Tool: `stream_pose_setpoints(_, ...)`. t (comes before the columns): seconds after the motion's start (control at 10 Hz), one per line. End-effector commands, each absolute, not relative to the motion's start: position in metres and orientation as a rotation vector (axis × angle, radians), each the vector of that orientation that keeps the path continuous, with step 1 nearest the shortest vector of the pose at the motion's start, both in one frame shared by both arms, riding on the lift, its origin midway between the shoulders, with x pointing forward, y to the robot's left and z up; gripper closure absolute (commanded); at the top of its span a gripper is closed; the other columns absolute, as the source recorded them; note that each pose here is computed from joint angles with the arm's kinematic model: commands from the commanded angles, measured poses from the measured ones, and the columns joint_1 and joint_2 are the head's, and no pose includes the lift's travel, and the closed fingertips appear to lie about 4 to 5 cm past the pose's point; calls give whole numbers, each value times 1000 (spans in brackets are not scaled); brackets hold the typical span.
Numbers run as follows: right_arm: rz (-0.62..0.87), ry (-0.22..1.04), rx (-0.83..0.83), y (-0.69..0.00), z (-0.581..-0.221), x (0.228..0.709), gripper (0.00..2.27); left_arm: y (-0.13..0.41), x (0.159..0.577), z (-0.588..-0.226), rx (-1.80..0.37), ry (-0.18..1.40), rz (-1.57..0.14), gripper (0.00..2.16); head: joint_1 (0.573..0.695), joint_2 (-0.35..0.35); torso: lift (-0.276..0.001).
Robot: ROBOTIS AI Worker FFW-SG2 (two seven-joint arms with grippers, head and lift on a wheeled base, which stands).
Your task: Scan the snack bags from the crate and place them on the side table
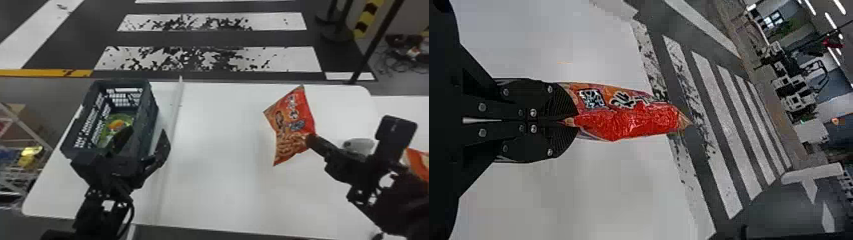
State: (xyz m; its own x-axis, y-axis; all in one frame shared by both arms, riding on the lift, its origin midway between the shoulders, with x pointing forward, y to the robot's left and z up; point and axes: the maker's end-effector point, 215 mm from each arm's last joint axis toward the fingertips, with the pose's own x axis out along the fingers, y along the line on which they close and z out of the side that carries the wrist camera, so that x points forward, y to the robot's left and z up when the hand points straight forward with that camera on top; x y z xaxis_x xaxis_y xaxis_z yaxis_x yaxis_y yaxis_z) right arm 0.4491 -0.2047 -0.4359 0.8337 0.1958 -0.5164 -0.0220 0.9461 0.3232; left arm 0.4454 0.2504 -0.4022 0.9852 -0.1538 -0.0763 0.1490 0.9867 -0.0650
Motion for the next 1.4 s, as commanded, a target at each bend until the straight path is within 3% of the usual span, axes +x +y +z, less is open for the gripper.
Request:
stream_pose_setpoints(0.0, 70, 534, 17, -198, -428, 452, 2260, 251, 445, -402, -60, 81, -152, 29, 695, 58, -50)
stream_pose_setpoints(0.2, 11, 472, -397, -185, -425, 450, 2260, 251, 445, -402, -60, 81, -152, 29, 695, 59, -50)
stream_pose_setpoints(0.6, 22, 377, -943, -147, -456, 439, 2260, 254, 445, -403, -58, 85, -154, 29, 695, 106, -50)
stream_pose_setpoints(0.8, 96, 378, -1171, -132, -485, 427, 2260, 253, 446, -404, -60, 85, -154, 29, 695, 139, -50)
stream_pose_setpoints(1.0, 232, 434, -1219, -113, -516, 413, 2256, 254, 446, -403, -61, 84, -155, 29, 695, 161, -50)
stream_pose_setpoints(1.2, 313, 481, -1184, -101, -528, 401, 1538, 254, 446, -402, -63, 81, -154, 29, 695, 188, -50)
stream_pose_setpoints(1.3, 328, 499, -1150, -98, -530, 397, 562, 254, 446, -403, -63, 84, -154, 29, 695, 194, -50)
